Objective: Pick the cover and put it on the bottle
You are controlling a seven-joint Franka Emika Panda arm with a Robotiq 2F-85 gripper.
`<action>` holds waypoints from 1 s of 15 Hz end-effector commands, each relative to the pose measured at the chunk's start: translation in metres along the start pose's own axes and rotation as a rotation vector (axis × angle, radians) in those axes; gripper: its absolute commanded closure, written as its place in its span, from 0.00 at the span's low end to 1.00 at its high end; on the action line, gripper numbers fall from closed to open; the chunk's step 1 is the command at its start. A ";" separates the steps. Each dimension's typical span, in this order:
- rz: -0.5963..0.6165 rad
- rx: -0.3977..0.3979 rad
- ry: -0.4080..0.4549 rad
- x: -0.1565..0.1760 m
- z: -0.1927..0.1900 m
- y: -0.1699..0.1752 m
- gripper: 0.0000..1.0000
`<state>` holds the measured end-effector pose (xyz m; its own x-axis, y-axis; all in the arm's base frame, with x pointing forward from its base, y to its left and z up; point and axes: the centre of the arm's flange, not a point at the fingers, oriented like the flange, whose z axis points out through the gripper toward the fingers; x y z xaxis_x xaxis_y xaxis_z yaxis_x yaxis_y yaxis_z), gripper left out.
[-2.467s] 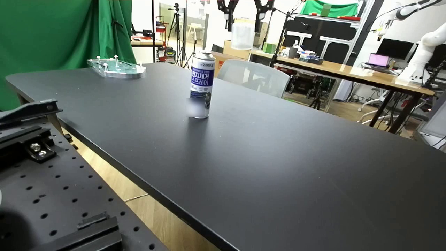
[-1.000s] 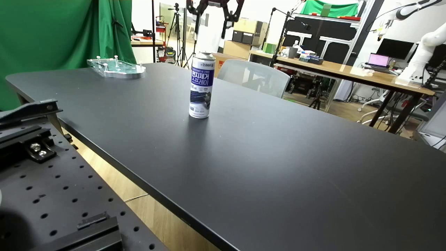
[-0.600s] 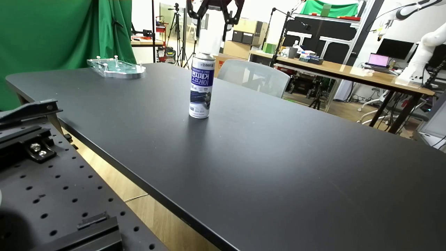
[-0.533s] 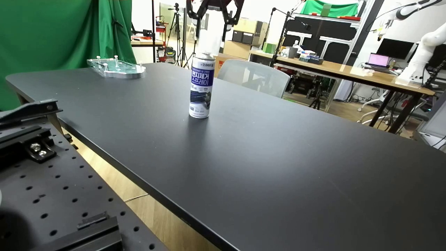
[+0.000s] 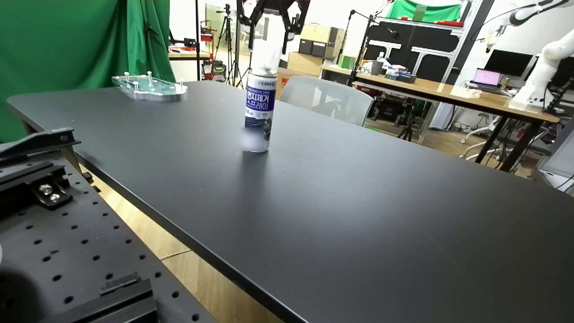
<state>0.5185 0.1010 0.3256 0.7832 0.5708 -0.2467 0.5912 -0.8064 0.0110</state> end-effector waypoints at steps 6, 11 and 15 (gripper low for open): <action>0.001 -0.035 -0.011 -0.001 -0.004 -0.002 0.00; 0.001 -0.043 -0.010 -0.001 -0.006 -0.002 0.00; 0.011 -0.044 -0.019 -0.005 -0.010 -0.001 0.00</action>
<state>0.5184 0.1015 0.3260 0.7691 0.5845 -0.2585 0.6128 -0.7893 0.0382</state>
